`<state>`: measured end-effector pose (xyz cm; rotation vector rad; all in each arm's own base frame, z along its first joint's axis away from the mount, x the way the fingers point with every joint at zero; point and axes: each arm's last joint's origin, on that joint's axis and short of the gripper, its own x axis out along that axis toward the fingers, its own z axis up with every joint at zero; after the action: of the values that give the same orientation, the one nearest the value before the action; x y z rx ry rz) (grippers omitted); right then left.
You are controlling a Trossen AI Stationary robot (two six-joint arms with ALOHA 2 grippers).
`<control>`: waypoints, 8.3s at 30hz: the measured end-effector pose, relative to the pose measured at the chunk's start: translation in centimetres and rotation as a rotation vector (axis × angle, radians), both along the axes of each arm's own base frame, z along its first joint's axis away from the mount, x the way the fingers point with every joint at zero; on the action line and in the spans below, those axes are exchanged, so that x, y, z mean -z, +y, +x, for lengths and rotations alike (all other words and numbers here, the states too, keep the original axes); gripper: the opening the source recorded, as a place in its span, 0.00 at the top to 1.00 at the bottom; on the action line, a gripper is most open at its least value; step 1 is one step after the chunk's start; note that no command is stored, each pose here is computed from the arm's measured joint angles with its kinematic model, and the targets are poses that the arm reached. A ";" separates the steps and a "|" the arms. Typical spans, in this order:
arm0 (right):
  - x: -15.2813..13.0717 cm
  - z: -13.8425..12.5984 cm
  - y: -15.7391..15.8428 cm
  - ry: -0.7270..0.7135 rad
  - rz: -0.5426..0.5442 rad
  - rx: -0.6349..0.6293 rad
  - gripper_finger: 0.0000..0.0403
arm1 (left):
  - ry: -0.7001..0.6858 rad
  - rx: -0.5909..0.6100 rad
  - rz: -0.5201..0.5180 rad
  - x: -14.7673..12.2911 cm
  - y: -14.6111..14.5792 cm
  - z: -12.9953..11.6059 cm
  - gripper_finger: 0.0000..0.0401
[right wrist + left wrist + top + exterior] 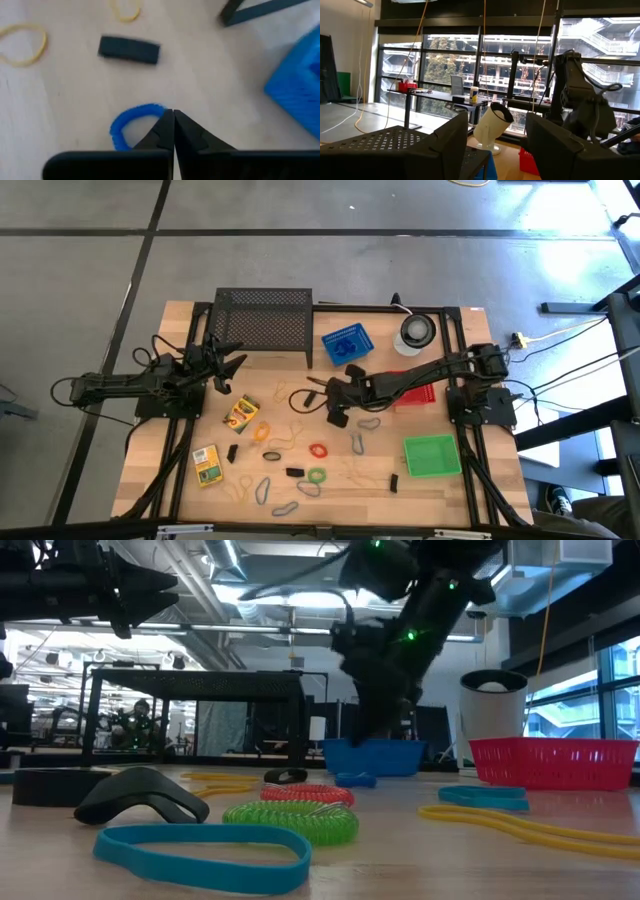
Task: Pick & Place Office Desk Supplies
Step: Put the blue wrist coil into the blue bin, then put the blue rubber band into the red bin
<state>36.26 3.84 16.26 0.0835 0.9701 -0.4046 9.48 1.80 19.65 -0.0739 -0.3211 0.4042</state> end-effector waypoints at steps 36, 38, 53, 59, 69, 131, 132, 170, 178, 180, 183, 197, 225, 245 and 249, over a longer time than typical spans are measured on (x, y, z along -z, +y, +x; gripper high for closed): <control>5.1 1.6 -2.9 0.118 0.046 -0.108 0.52 | -0.002 0.000 0.000 0.0 0.0 0.0 0.52; 5.2 1.7 -2.9 0.110 0.051 -0.110 0.55 | -0.002 0.000 0.000 0.0 0.0 0.0 0.52; 5.1 1.9 -2.6 0.041 0.131 0.011 0.96 | -0.002 0.000 0.000 0.0 0.0 0.0 0.52; 2.9 1.4 -1.9 -0.024 0.072 0.039 0.96 | -0.002 0.000 0.000 0.0 0.0 0.0 0.52; -6.6 1.3 1.5 -0.515 -0.077 0.079 0.96 | -0.002 0.000 0.000 0.0 0.0 0.0 0.52; 0.4 -5.1 -10.0 -0.332 -0.148 0.664 0.79 | -0.002 0.000 0.000 0.0 0.0 0.0 0.52; 0.4 -5.1 -10.0 -0.332 -0.148 0.664 0.77 | -0.002 0.000 0.000 0.0 0.0 0.0 0.52; -4.1 -4.9 3.4 -0.062 0.460 -0.357 0.63 | -0.002 0.000 0.000 0.0 0.0 0.0 0.52; -3.0 -6.5 4.7 0.108 0.227 -0.453 0.63 | -0.002 0.000 0.000 0.0 0.0 0.0 0.52; -2.3 -6.7 4.7 0.158 0.216 -0.446 0.63 | -0.002 0.000 0.000 0.0 0.0 0.0 0.52; -1.4 -6.6 4.8 0.206 0.212 -0.439 0.63 | -0.002 0.000 0.000 0.0 0.0 0.0 0.52; 1.4 -6.4 4.5 0.340 0.101 -0.382 0.63 | -0.002 0.000 0.000 0.0 0.0 0.0 0.52; 3.6 -6.1 4.5 0.398 0.187 -0.259 0.77 | -0.002 0.000 0.000 0.0 0.0 0.0 0.52; 0.9 -4.4 3.6 0.222 0.041 -0.151 0.99 | -0.002 0.000 0.000 0.0 0.0 0.0 0.52; -1.3 -2.9 3.6 0.124 -0.018 -0.118 0.98 | -0.001 0.000 0.000 0.0 0.0 0.0 0.52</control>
<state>33.33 7.44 17.53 -0.0152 1.0876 -0.3119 9.47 1.80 19.66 -0.0739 -0.3217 0.4043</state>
